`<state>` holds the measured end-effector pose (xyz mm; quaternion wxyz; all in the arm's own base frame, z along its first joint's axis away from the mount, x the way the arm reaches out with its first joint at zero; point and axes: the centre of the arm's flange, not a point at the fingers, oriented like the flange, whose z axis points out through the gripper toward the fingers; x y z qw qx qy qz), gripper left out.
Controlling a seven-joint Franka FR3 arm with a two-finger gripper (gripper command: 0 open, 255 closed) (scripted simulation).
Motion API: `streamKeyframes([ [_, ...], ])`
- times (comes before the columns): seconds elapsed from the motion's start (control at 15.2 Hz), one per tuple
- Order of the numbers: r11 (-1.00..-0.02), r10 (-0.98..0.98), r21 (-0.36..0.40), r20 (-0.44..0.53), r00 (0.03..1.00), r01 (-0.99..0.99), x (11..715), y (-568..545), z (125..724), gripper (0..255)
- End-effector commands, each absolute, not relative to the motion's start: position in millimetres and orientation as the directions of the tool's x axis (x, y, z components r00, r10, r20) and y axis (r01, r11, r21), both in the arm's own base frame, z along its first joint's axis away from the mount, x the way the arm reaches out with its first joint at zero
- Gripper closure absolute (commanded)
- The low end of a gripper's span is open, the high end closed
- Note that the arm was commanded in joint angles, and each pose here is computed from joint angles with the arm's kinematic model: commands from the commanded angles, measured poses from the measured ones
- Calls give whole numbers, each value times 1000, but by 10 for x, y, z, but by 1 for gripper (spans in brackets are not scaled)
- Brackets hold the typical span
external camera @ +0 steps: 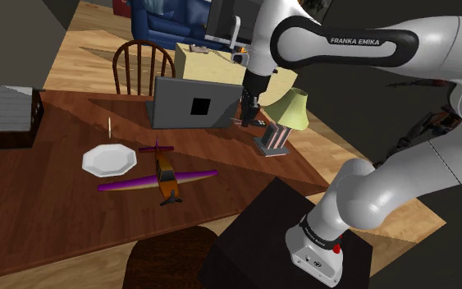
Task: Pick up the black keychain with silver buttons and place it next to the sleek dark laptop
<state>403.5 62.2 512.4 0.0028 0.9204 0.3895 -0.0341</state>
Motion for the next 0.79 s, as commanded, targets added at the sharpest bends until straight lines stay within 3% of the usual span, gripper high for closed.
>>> streamKeyframes([
  [0.0, -697, 717, -22, -65, 694, 717, 4172, 613, 5159, 255],
  [0.73, -697, 717, -22, -65, 694, 717, 5619, 487, 5160, 255],
])
